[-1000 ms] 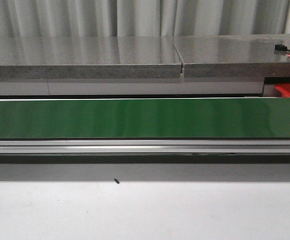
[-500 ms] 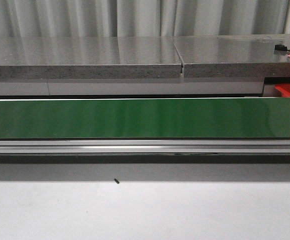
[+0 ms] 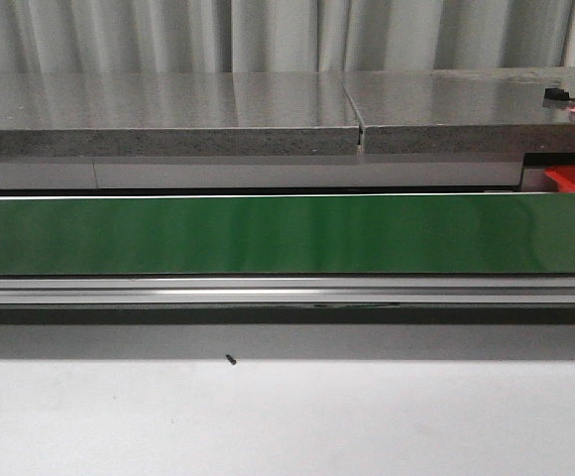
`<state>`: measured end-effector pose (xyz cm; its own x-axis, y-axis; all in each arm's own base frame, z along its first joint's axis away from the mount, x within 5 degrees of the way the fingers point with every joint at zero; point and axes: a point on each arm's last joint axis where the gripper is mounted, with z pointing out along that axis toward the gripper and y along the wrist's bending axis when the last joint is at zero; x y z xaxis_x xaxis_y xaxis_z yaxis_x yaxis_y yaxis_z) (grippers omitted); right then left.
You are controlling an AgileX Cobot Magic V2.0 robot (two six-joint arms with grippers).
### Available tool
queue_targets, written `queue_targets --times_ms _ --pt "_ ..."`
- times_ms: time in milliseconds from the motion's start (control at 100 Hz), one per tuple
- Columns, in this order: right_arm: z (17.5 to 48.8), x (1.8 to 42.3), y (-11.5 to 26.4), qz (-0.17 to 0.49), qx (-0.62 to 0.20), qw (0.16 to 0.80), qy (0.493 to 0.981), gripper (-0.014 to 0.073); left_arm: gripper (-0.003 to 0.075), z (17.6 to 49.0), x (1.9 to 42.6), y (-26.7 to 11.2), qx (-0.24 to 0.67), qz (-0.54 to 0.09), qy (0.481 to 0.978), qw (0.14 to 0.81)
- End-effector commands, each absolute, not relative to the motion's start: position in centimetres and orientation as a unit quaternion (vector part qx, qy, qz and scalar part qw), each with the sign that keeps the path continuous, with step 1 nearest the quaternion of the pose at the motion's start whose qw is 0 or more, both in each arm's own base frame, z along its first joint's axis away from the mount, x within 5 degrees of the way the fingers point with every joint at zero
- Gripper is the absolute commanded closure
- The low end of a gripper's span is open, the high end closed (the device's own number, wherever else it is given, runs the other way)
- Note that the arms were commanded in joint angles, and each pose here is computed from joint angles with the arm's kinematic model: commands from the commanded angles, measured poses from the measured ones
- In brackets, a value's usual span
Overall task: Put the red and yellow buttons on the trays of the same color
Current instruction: 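Lower the left gripper onto a yellow-capped button and grasp it, then set the yellow button on the green belt with the left gripper, release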
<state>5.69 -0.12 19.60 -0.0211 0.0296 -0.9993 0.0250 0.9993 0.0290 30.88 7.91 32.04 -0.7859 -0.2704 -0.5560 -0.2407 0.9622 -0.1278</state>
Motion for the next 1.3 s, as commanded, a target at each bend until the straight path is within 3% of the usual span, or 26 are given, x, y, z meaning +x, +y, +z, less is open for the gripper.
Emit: queue_targets --times_ms 0,550,670,1010,1110,1290 --pt "21.0 5.5 -0.2 -0.004 0.021 0.738 0.674 0.0663 0.0728 33.3 31.7 6.9 -0.117 -0.025 0.935 0.335" --pt "21.0 5.5 -0.2 -0.004 0.021 0.738 0.674 0.0663 0.0703 29.0 34.4 6.3 -0.097 -0.025 0.957 0.274" --pt "21.0 5.5 -0.2 -0.004 0.021 0.738 0.674 0.0663 0.0628 28.8 34.4 6.3 -0.097 -0.025 0.957 0.271" --pt "21.0 5.5 -0.2 -0.004 0.021 0.738 0.674 0.0663 0.0253 28.8 34.5 5.3 -0.066 -0.025 0.961 0.266" --pt "21.0 5.5 -0.2 -0.004 0.021 0.738 0.674 0.0663 0.0214 29.0 34.7 4.6 -0.057 -0.028 0.961 0.269" --pt "21.0 5.5 -0.2 -0.004 0.021 0.738 0.674 0.0663 0.0214 30.8 35.2 3.7 -0.049 -0.033 0.955 0.290"
